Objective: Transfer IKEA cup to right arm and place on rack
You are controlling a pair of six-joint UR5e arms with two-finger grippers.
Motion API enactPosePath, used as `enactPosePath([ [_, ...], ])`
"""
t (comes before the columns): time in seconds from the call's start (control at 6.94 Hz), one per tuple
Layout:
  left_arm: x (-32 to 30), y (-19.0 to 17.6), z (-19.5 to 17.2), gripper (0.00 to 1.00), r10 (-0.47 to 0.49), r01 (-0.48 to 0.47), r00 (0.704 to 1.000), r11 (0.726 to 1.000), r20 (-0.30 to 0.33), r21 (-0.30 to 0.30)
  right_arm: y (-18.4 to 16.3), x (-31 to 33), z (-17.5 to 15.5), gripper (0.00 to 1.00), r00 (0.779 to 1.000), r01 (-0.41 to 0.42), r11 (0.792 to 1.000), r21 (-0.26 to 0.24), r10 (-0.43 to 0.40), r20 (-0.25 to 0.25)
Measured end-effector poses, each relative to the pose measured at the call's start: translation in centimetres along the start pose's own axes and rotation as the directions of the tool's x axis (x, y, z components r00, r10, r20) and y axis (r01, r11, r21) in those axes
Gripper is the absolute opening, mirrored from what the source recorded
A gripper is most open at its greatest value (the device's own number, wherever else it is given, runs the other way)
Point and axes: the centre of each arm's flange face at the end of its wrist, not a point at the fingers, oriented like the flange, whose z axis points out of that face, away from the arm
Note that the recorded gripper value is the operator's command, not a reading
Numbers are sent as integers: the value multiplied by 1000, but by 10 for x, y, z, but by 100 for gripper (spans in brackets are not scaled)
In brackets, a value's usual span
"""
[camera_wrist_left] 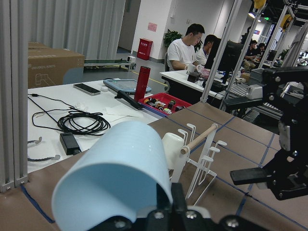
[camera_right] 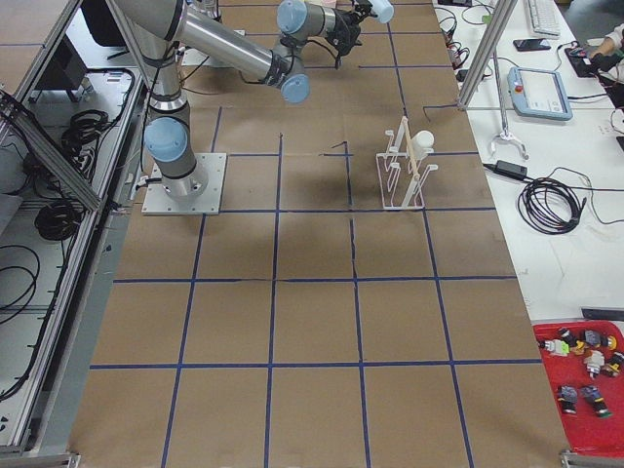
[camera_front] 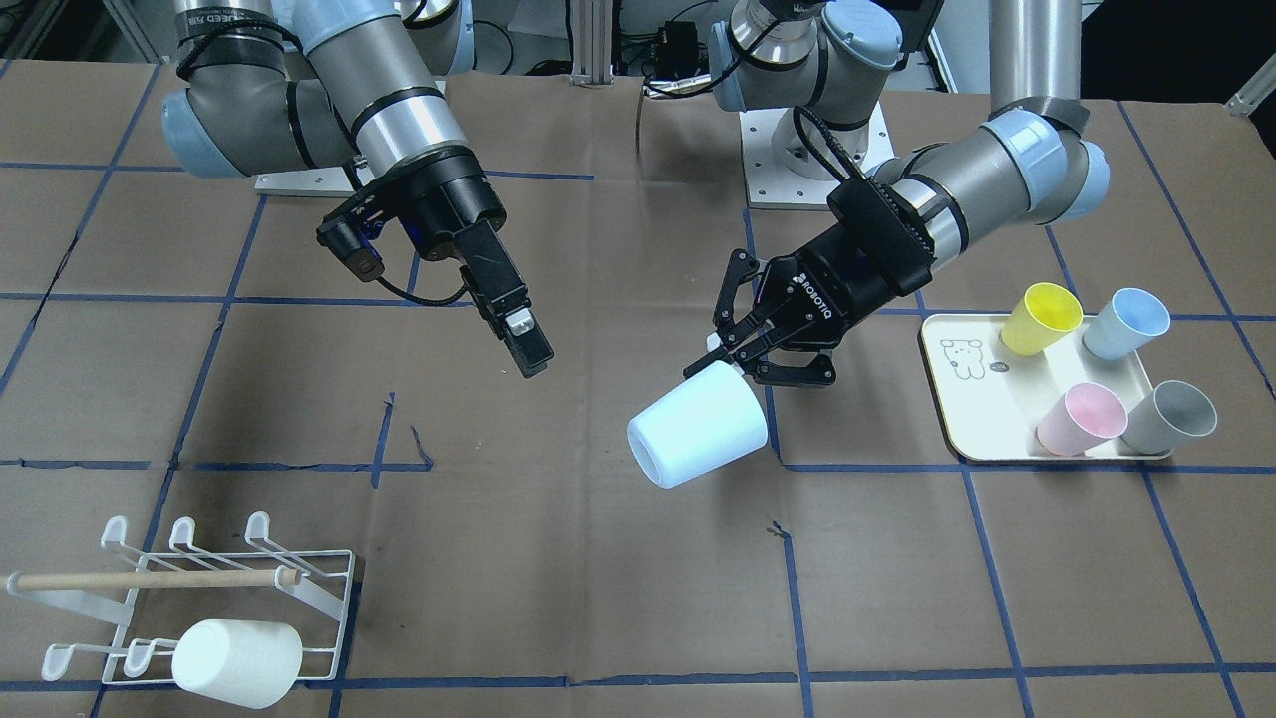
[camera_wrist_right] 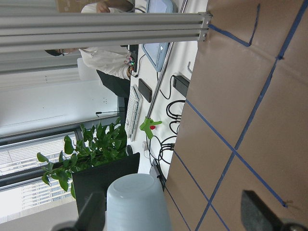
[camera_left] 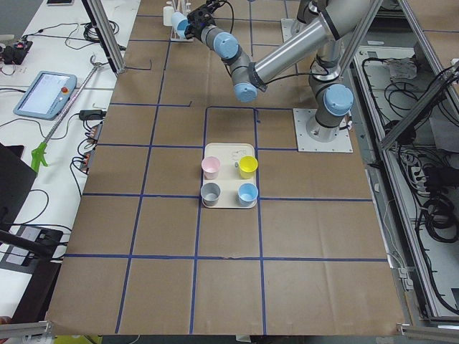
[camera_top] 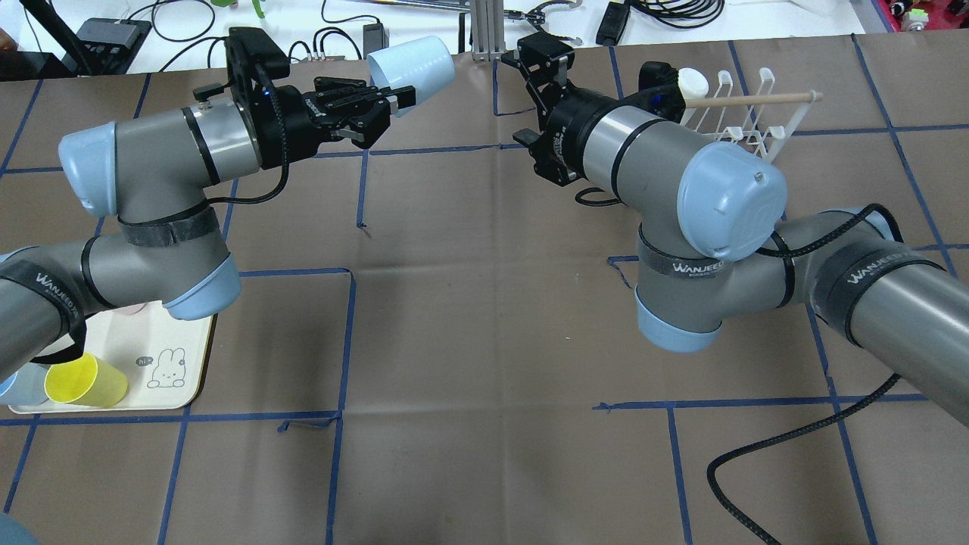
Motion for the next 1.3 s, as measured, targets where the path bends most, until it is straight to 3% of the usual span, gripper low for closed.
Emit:
enactPosePath([
  [0.72, 1, 1, 1, 3, -1, 1, 1000, 1000, -2, 0, 38, -22, 44, 99, 999, -36, 998, -54, 37, 17],
  [1.3, 3, 2, 2, 3, -2, 2, 1000, 1000, -6, -1, 38, -29, 72, 99, 999, -40, 997, -61, 41, 23],
])
